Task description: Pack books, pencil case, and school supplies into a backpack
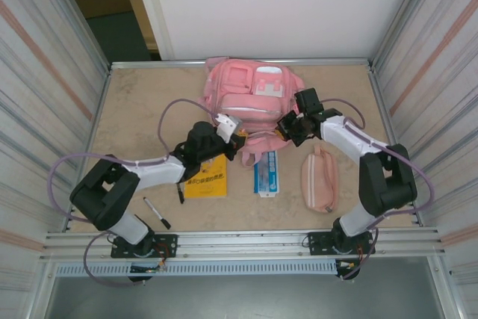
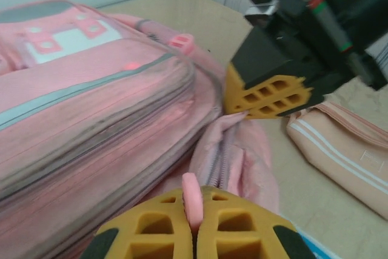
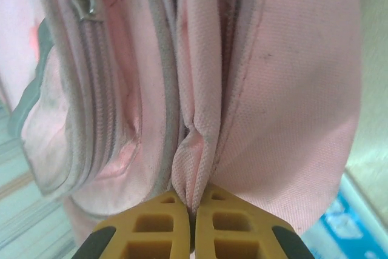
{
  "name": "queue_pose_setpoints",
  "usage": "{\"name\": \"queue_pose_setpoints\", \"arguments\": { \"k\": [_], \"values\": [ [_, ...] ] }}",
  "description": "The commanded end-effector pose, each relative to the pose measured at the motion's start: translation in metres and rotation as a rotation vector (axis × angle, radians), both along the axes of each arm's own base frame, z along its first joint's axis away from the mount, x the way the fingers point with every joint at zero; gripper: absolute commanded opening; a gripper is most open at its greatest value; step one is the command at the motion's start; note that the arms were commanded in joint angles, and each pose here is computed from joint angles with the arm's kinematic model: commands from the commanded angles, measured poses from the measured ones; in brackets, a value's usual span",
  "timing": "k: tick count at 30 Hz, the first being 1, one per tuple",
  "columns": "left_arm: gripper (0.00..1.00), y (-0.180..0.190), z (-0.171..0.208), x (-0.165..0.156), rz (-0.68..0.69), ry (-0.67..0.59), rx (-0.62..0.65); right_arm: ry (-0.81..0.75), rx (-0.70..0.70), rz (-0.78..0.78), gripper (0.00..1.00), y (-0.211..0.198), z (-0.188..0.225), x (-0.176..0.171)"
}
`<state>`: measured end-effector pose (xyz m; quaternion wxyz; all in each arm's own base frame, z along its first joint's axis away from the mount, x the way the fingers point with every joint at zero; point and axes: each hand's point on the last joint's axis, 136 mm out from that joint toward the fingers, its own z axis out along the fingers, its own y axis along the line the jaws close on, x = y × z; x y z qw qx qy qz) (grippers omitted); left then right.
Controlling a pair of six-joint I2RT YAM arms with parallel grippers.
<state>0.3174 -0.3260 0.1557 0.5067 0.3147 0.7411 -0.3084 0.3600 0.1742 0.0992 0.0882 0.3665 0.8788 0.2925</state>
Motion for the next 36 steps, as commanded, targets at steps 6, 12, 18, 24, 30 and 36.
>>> {"name": "queue_pose_setpoints", "arguments": {
  "k": [6,12,18,24,30,36],
  "values": [
    [0.0,-0.05,0.037,0.01,0.053,-0.061,-0.119,0.108,-0.138,-0.114,0.55,-0.045,-0.013,-0.017],
    [0.0,-0.07,0.04,0.013,0.051,-0.112,-0.202,0.134,-0.184,-0.17,0.8,-0.039,0.014,-0.066],
    [0.0,-0.086,0.045,0.011,0.014,-0.118,-0.211,0.109,-0.088,-0.235,0.94,-0.024,0.019,-0.086],
    [0.0,-0.09,0.051,0.0,-0.015,-0.108,-0.244,0.098,0.013,-0.191,0.9,0.002,0.015,-0.071],
    [0.0,-0.085,0.053,-0.005,-0.014,-0.084,-0.277,0.122,0.05,-0.158,0.64,0.028,0.001,-0.064],
    [0.0,-0.075,0.061,-0.01,-0.005,-0.11,-0.27,0.137,-0.031,-0.227,0.22,0.003,-0.021,-0.065]
  ]
}}
